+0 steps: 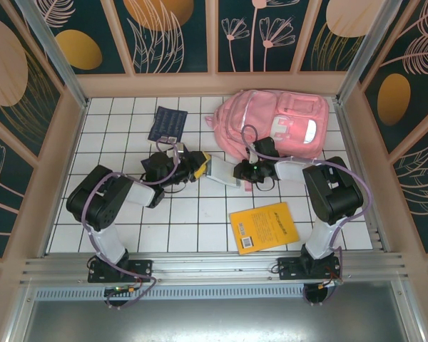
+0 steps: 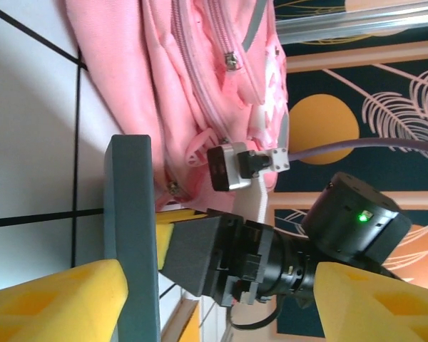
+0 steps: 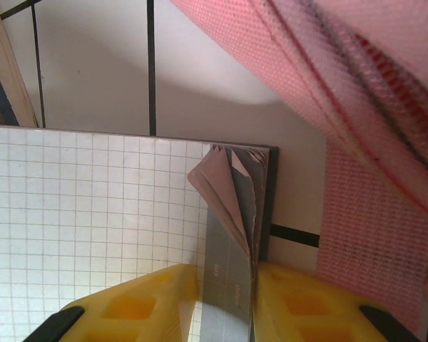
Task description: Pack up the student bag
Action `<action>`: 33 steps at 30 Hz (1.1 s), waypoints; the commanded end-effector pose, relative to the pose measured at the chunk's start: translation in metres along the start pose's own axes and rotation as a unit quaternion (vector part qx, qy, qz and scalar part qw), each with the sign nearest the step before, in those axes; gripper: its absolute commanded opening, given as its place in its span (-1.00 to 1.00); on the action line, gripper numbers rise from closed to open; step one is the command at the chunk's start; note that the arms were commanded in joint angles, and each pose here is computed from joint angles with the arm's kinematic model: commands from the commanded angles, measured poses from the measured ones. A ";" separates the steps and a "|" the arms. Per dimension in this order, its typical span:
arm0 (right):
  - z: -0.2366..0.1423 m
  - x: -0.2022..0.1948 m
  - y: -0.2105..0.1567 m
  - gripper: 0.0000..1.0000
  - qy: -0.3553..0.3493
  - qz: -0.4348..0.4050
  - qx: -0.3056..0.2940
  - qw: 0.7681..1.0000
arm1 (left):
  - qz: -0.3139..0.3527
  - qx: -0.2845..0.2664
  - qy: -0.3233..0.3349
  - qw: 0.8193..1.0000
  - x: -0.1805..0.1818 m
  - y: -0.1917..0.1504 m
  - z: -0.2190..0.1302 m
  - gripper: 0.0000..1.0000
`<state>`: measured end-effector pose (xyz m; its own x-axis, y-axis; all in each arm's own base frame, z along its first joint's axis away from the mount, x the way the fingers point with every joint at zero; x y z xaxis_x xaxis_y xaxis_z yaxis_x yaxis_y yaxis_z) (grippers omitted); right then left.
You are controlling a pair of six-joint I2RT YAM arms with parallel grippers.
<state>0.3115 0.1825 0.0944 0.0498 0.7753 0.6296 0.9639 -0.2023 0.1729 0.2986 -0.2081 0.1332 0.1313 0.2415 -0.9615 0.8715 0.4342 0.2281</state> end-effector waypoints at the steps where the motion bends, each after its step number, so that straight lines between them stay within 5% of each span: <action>1: 0.021 0.006 -0.032 -0.44 0.038 -0.009 0.084 0.996 | -0.032 0.128 -0.040 0.990 -0.003 -0.046 0.014 0.39; 29: 0.021 0.012 -0.030 -0.45 0.039 -0.014 0.081 0.996 | 0.027 0.187 0.175 0.966 0.042 -0.050 0.032 0.23; 33: 0.021 0.009 -0.031 -0.45 0.033 -0.016 0.080 0.996 | 0.043 0.183 0.187 0.964 0.037 -0.048 0.027 0.52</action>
<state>0.3071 0.1983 0.0959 0.0078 0.7426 0.6696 0.9743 -0.1565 0.1622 0.2893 -0.2421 0.0969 0.1029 0.5071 -0.8558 0.9673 0.1495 0.2049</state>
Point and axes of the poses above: each hand's point on the last joint's axis, 136 mm out from that joint toward the fingers, its own z axis out along the fingers, its own x axis along the line the jaws close on, y = z × x, the point moved 9 cm from there along -z, back along the fingers, and after that the axes turned 8 degrees about z, right-handed, at the moved point
